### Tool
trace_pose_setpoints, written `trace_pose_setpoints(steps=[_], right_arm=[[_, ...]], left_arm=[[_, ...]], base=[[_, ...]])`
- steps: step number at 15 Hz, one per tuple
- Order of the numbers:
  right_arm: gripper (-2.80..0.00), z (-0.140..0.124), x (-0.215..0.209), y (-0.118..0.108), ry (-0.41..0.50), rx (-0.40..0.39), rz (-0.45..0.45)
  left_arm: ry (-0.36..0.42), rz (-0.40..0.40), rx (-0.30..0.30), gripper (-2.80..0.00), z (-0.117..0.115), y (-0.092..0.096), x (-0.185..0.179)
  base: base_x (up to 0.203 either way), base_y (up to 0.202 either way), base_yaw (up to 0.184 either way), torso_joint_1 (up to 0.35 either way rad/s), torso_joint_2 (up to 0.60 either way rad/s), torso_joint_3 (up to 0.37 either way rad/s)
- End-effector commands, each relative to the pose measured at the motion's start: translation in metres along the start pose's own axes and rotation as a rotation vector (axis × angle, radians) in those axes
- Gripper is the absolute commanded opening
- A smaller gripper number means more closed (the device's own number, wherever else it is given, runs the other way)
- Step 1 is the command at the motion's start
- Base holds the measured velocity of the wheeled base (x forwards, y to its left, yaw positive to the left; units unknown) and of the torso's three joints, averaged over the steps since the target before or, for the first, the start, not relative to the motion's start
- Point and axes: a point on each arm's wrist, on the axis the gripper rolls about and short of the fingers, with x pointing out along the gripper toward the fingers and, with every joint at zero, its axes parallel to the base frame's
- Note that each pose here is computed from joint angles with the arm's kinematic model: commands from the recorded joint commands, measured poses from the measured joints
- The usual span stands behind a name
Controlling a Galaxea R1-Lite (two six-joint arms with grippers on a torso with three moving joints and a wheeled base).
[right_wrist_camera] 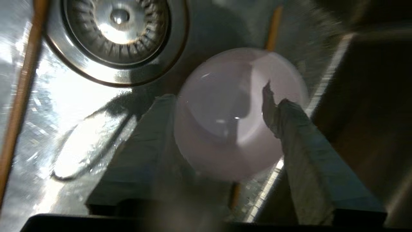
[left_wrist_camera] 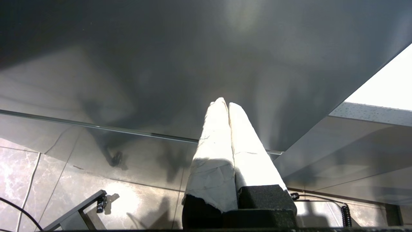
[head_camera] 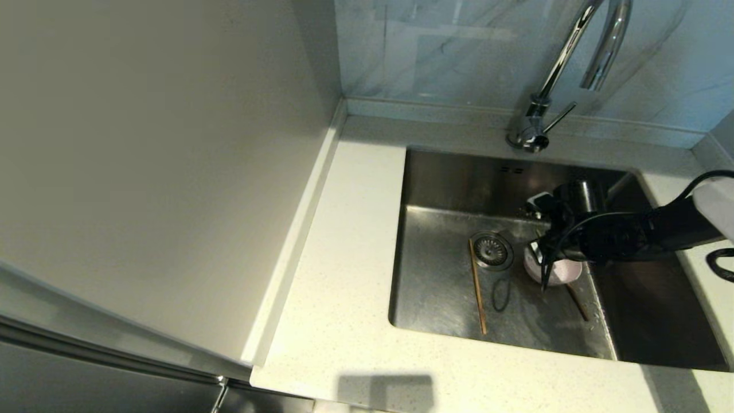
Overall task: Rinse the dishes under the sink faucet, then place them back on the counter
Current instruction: Put a bowl into the sink
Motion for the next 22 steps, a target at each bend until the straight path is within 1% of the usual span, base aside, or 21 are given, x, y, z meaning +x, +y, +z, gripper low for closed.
trace_pose_setpoints(steps=[1, 3, 4, 5, 6, 7, 8, 9, 11, 14, 17, 21, 22], right_arm=[[0.0, 0.019, -0.068, -0.03, -0.117, 0.028, -0.053], [0.0, 0.014, -0.122, -0.055, -0.159, 0.034, -0.103], [0.0, 0.004, -0.149, -0.072, -0.154, 0.036, -0.141], [0.0, -0.011, -0.176, -0.09, -0.119, 0.042, -0.186], [0.0, -0.03, -0.199, -0.107, -0.053, 0.055, -0.22], [0.0, -0.053, -0.221, -0.121, 0.053, 0.078, -0.232], [-2.53, -0.071, -0.24, -0.129, 0.139, 0.103, -0.229], [-2.8, -0.082, -0.253, -0.132, 0.188, 0.122, -0.224], [-2.8, -0.089, -0.257, -0.14, 0.227, 0.148, -0.248], [-2.8, -0.101, -0.245, -0.15, 0.321, 0.184, -0.291], [-2.8, -0.111, -0.234, -0.152, 0.377, 0.199, -0.275], [-2.8, -0.117, -0.225, -0.158, 0.411, 0.214, -0.269], [0.0, -0.117, -0.223, -0.159, 0.411, 0.213, -0.268]], left_arm=[[-0.003, 0.0, 0.0, -2.8, 0.0, 0.0, 0.0], [-0.003, 0.0, 0.0, -2.8, 0.0, 0.0, 0.0], [-0.003, 0.0, 0.0, -2.8, 0.0, 0.0, 0.0], [-0.003, 0.0, 0.0, -2.8, 0.0, 0.0, 0.0], [-0.003, 0.0, 0.0, -2.8, 0.0, 0.0, 0.0], [-0.003, 0.0, 0.0, -2.8, 0.0, 0.0, 0.0], [-0.003, 0.0, 0.0, -2.8, 0.0, 0.0, 0.0], [-0.003, 0.0, 0.0, -2.8, 0.0, 0.0, 0.0], [-0.003, 0.0, 0.0, -2.8, 0.0, 0.0, 0.0], [-0.003, 0.0, 0.0, -2.8, 0.0, 0.0, 0.0], [-0.003, 0.0, 0.0, -2.8, 0.0, 0.0, 0.0], [-0.003, 0.0, 0.0, -2.8, 0.0, 0.0, 0.0], [-0.003, 0.0, 0.0, -2.8, 0.0, 0.0, 0.0]], base=[[0.0, 0.0, 0.0, 0.0, 0.0, 0.0], [0.0, 0.0, 0.0, 0.0, 0.0, 0.0], [0.0, 0.0, 0.0, 0.0, 0.0, 0.0], [0.0, 0.0, 0.0, 0.0, 0.0, 0.0], [0.0, 0.0, 0.0, 0.0, 0.0, 0.0], [0.0, 0.0, 0.0, 0.0, 0.0, 0.0], [0.0, 0.0, 0.0, 0.0, 0.0, 0.0], [0.0, 0.0, 0.0, 0.0, 0.0, 0.0], [0.0, 0.0, 0.0, 0.0, 0.0, 0.0], [0.0, 0.0, 0.0, 0.0, 0.0, 0.0], [0.0, 0.0, 0.0, 0.0, 0.0, 0.0], [0.0, 0.0, 0.0, 0.0, 0.0, 0.0], [0.0, 0.0, 0.0, 0.0, 0.0, 0.0]])
